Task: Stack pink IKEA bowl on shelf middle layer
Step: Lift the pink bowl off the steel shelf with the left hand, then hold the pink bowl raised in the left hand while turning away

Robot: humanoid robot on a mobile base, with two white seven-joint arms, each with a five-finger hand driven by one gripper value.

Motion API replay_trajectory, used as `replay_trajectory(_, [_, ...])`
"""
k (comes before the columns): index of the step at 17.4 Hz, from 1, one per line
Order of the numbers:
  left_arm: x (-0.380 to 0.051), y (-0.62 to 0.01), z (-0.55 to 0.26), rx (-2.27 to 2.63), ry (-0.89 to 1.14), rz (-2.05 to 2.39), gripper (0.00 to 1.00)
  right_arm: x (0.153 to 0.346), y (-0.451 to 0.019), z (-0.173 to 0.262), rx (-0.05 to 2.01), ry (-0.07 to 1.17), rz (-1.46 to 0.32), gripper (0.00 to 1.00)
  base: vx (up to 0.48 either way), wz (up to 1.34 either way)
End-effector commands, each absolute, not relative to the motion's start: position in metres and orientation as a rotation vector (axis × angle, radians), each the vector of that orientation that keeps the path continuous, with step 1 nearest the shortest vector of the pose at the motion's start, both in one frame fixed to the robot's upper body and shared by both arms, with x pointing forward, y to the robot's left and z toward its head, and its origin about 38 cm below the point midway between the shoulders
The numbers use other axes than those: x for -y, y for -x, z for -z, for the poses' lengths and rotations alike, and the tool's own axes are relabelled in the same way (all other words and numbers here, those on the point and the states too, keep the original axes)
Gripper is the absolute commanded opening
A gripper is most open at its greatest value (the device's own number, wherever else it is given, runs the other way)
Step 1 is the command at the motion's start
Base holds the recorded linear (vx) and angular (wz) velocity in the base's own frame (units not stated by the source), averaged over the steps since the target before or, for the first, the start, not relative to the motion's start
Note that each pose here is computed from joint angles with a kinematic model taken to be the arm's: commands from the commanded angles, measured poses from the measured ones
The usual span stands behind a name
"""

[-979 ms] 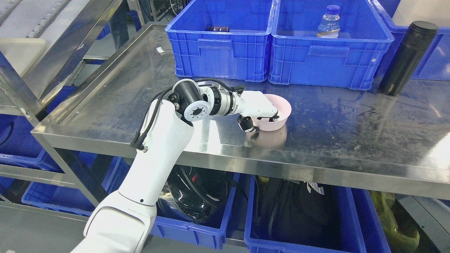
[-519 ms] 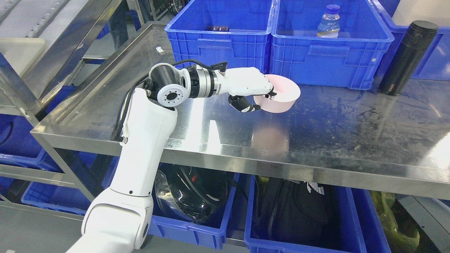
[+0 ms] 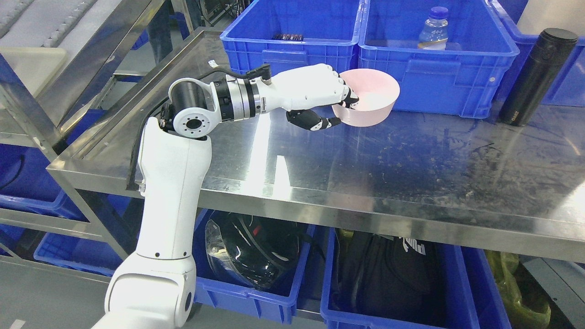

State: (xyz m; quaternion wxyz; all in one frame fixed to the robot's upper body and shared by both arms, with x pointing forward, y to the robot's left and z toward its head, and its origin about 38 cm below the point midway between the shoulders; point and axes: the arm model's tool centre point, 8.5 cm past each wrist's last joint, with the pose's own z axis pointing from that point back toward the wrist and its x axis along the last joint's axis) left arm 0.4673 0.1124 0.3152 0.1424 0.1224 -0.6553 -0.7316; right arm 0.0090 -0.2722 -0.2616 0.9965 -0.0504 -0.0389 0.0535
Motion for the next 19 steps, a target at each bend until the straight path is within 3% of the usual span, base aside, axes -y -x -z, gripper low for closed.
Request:
replay_trajectory(1, [-0.120, -0.446, -0.316, 1.958, -0.389, 2.106, 0.01, 0.283, -0.012, 0.261, 0.090, 0.118, -0.108, 1.00, 0.001, 0.07])
replay_trajectory(7, [-0.120, -0.443, -0.321, 1.985, -0.408, 2.094, 0.01, 0.283, -0.012, 0.261, 0.090, 0.118, -0.108, 1.00, -0.016, 0.56])
replay_trajectory(19, [-0.137, -0.441, -0.303, 1.967, -0.403, 2.023, 0.01, 0.283, -0.012, 0.261, 0.090, 0.118, -0.108, 1.00, -0.016, 1.42])
